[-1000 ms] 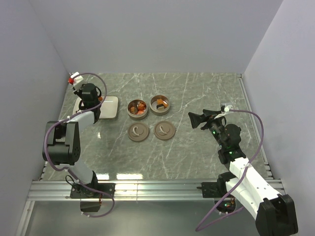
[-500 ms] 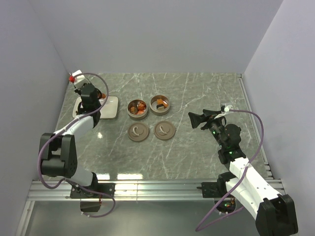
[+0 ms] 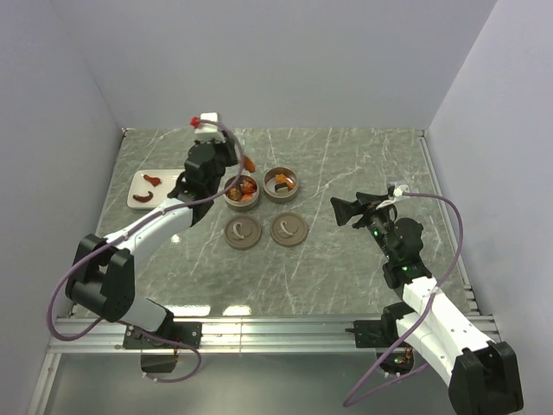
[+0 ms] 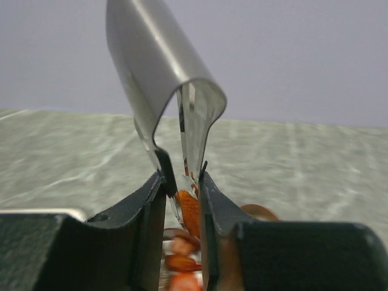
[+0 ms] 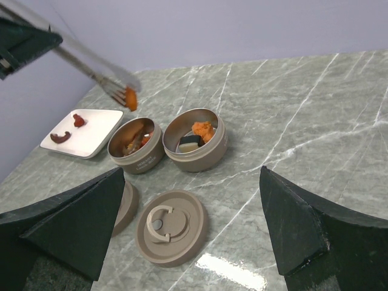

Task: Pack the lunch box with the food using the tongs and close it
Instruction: Place the food into the lunch box

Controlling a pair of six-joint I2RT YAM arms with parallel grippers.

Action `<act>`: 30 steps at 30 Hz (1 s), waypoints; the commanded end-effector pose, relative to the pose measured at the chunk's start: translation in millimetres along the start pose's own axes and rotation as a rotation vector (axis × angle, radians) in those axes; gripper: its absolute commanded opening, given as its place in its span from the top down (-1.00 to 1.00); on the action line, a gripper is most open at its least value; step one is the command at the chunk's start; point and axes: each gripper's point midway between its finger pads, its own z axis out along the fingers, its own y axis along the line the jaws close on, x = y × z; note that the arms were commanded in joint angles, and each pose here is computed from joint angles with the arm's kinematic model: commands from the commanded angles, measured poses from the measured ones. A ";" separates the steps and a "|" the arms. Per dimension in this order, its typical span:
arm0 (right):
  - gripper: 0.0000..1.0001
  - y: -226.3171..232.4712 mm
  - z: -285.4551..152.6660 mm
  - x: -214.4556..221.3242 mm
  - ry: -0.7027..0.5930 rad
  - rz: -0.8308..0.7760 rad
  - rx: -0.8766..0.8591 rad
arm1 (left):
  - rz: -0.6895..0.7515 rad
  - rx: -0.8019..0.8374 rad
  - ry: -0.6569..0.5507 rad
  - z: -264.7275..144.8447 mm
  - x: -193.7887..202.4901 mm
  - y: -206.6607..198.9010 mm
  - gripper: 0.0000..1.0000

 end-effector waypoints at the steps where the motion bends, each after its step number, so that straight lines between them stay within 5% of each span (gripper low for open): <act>1: -0.98 2.1 -0.5 -10.2 -0.041 -0.004 -0.008 | -0.013 0.175 -0.060 1.2 -39.8 -59.7 0.57; 12: -0.98 2.0 -2.7 -10.1 -0.046 -0.003 -0.008 | 0.056 0.331 0.074 24.1 20.7 -148.6 0.58; 30: -0.98 2.6 -2.8 -9.4 -0.045 -0.005 -0.011 | 0.077 0.328 0.101 36.0 45.2 -155.4 0.57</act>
